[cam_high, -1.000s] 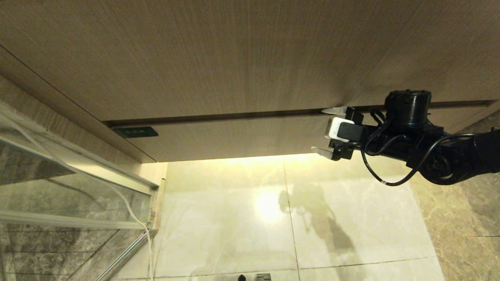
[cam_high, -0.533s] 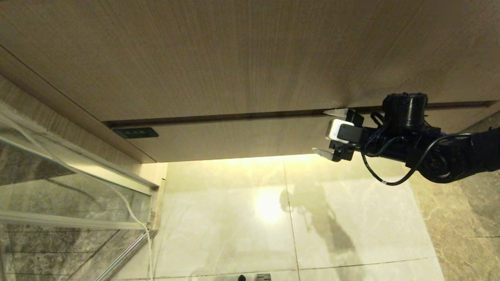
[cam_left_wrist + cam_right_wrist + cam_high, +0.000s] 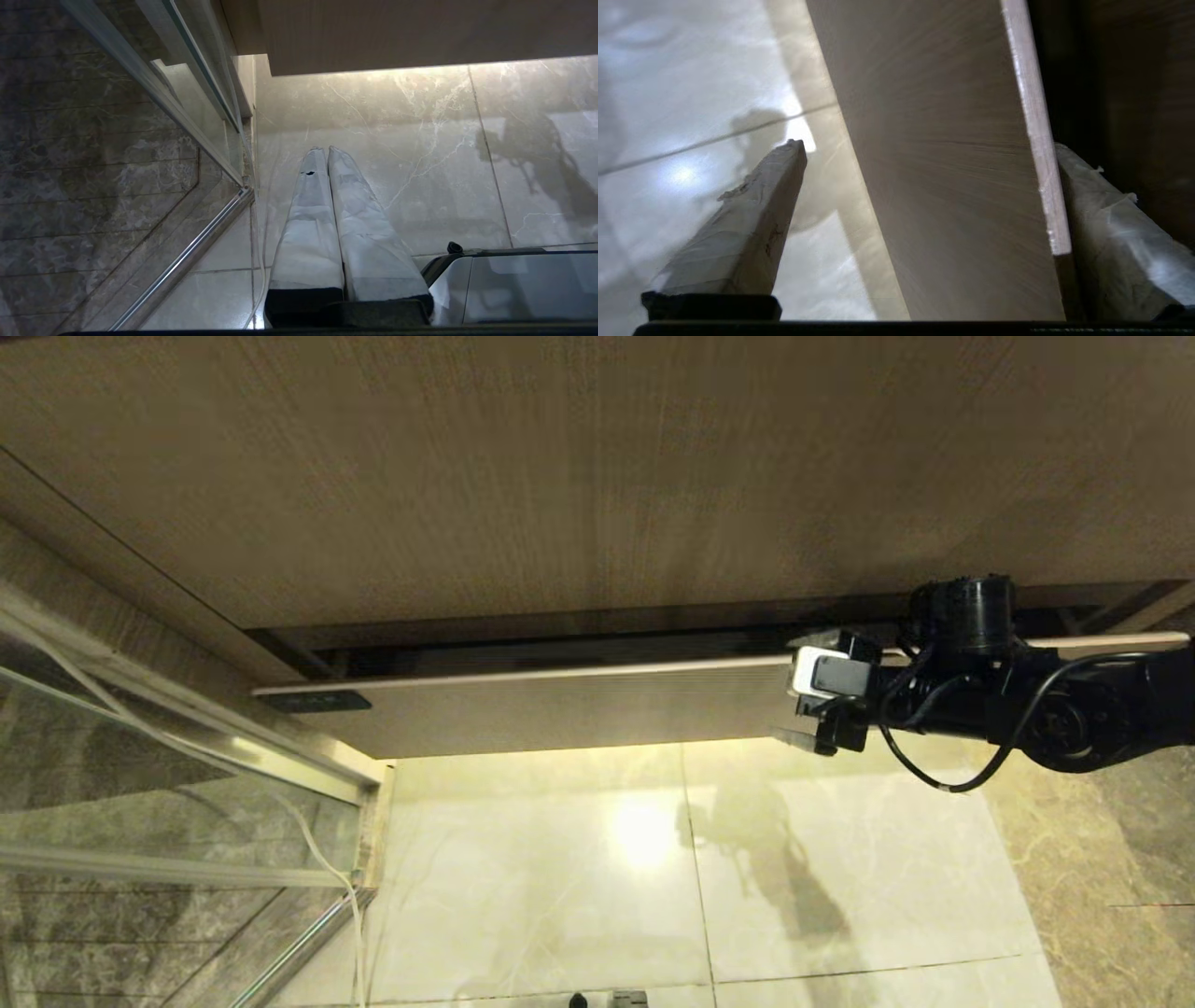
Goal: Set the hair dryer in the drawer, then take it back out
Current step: Pull open the drawer
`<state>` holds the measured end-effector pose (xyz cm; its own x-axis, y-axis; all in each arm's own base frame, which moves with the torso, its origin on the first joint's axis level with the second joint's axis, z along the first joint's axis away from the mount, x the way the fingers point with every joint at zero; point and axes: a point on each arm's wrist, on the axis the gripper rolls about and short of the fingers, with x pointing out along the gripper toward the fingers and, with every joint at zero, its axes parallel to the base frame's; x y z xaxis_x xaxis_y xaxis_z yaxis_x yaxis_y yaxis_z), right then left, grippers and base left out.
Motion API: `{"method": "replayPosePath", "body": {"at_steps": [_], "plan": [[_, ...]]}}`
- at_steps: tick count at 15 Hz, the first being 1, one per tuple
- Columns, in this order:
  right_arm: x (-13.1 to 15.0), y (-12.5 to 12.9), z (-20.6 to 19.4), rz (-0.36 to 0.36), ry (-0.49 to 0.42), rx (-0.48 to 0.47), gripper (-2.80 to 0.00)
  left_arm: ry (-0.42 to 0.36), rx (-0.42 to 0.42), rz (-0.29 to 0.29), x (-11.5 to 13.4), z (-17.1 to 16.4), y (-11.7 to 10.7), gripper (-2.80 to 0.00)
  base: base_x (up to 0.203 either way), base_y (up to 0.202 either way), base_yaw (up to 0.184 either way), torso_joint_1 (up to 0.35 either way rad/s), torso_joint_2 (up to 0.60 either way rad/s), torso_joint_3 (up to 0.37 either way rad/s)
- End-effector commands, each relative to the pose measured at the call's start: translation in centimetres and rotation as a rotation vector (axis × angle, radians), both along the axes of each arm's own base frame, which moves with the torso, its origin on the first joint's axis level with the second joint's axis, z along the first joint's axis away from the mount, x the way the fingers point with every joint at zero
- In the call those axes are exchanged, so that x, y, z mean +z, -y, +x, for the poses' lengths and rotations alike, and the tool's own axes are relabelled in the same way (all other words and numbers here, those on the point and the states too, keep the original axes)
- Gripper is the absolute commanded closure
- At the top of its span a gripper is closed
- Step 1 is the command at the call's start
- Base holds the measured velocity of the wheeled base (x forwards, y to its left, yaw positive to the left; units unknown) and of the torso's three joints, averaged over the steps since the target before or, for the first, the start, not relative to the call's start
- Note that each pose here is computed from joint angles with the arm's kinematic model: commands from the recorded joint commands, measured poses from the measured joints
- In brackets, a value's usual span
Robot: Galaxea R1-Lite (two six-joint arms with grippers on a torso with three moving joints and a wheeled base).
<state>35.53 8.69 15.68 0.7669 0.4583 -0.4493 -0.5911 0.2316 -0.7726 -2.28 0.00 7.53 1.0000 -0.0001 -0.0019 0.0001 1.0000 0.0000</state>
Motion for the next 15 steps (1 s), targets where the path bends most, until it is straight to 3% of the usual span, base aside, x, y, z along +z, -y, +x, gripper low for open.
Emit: {"method": "replayPosePath", "body": {"at_steps": [1, 7, 11, 15], "plan": [[0.2, 0.0, -0.4, -0.004, 0.011, 0.009, -2.80, 0.001, 0.000, 0.000, 0.0, 0.0, 0.0, 0.00, 0.000, 0.000, 0.000, 0.000, 0.00, 0.000], [0.5, 0.4, -2.2, -0.024, -0.064, 0.011, -2.80, 0.000, 0.000, 0.000, 0.0, 0.0, 0.0, 0.00, 0.000, 0.000, 0.000, 0.000, 0.00, 0.000], [0.5, 1.3, -5.8, -0.070, -0.146, -0.005, -2.80, 0.002, 0.000, 0.000, 0.0, 0.0, 0.0, 0.00, 0.000, 0.000, 0.000, 0.000, 0.00, 0.000], [1.2, 2.3, -9.6, -0.079, -0.143, -0.016, -2.80, 0.002, 0.000, 0.000, 0.0, 0.0, 0.0, 0.00, 0.000, 0.000, 0.000, 0.000, 0.00, 0.000]]}}
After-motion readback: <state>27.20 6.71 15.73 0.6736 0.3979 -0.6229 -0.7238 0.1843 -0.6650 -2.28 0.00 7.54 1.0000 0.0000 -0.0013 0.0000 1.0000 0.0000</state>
